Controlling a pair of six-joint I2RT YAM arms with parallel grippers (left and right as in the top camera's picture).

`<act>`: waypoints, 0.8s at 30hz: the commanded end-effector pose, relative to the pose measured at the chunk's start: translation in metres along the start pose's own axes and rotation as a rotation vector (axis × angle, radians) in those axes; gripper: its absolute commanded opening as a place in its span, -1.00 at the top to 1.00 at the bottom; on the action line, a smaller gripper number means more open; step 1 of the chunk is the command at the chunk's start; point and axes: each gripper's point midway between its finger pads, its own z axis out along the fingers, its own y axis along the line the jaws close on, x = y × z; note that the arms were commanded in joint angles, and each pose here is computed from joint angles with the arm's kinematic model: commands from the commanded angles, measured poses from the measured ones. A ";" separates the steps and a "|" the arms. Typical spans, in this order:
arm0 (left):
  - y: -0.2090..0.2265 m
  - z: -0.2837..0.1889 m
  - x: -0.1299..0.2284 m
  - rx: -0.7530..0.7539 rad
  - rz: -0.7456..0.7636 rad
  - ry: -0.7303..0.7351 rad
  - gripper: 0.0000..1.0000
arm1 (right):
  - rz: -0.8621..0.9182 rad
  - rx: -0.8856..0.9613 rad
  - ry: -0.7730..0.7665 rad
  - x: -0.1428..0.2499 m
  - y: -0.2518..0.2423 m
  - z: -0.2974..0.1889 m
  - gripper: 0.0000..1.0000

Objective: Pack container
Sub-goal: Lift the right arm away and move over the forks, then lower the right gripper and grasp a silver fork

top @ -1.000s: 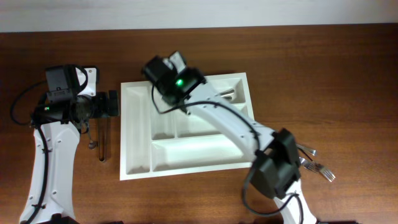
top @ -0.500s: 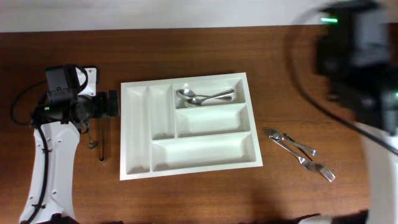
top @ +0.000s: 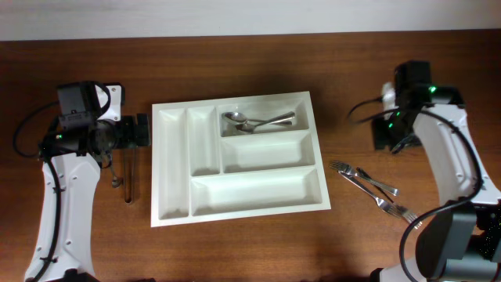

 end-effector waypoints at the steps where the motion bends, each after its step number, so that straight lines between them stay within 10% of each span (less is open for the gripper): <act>1: 0.003 -0.003 -0.007 -0.011 0.015 -0.015 -0.98 | -0.269 -0.079 -0.012 0.000 0.022 0.013 -0.12; 7: 0.003 -0.003 -0.007 -0.011 0.015 -0.015 -0.98 | -0.477 -0.192 0.012 0.009 0.044 0.023 -0.40; 24: 0.003 -0.003 -0.007 -0.011 0.015 -0.015 -0.98 | -0.694 -0.217 0.198 0.030 0.076 0.062 -0.28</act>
